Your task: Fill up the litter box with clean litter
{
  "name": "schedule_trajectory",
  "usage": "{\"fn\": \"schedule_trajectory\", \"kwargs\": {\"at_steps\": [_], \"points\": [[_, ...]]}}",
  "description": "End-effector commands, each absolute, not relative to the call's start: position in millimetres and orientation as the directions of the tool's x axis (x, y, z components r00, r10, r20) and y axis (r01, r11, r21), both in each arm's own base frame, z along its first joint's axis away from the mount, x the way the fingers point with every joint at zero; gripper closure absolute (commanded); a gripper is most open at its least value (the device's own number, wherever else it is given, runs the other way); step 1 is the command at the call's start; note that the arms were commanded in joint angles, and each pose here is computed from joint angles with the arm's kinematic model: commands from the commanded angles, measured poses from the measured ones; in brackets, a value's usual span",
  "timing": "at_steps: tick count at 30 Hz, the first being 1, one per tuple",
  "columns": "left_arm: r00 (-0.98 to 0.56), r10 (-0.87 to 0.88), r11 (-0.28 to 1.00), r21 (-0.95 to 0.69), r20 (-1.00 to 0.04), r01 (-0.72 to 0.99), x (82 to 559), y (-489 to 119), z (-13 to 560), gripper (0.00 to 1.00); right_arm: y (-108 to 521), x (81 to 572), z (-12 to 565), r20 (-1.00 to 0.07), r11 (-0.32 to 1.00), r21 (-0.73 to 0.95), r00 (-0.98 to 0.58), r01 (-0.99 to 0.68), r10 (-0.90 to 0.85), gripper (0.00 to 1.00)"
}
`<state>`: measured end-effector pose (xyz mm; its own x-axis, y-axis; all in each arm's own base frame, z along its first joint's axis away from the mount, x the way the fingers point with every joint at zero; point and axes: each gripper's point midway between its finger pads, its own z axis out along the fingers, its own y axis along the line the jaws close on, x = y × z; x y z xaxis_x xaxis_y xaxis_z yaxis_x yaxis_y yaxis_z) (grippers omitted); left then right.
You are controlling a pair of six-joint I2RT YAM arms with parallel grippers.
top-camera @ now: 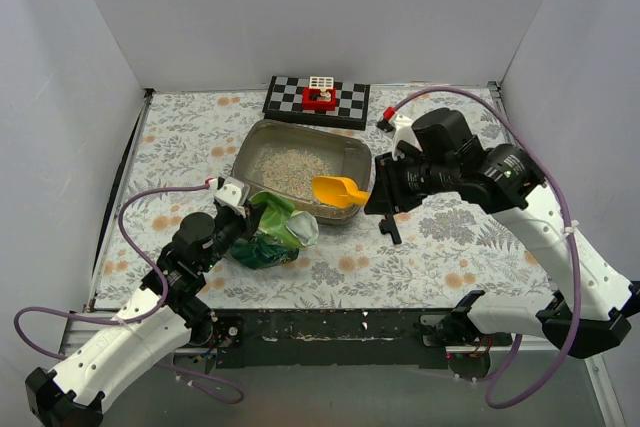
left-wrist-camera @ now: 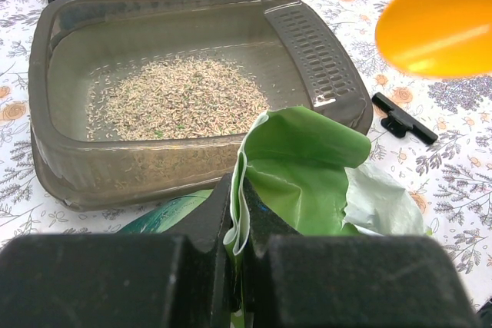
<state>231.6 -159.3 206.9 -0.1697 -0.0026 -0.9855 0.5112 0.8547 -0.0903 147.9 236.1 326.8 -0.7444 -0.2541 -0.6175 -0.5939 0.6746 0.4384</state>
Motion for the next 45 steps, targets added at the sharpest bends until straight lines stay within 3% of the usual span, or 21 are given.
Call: {"fn": "schedule_trajectory", "kwargs": {"at_steps": [1,23,35,45], "points": [[-0.193,0.013,0.867,-0.085,-0.981,0.491,232,-154,203,1.0,249,135,319,-0.591,0.604,0.511,-0.76,-0.612,-0.27,0.99],[-0.161,-0.007,0.868,-0.086,-0.987,0.489,230,-152,213,1.0,300,138,245,-0.435,0.533,0.64,-0.833,-0.553,-0.342,0.99],[-0.156,-0.007,0.859,-0.086,-0.988,0.504,228,-154,215,1.0,328,150,189,-0.186,0.602,0.665,-0.878,-0.443,-0.441,0.99],[-0.148,-0.015,0.85,-0.091,-0.989,0.519,226,-156,218,1.0,362,152,127,-0.007,0.558,0.764,-0.869,-0.324,-0.494,0.99]]}}
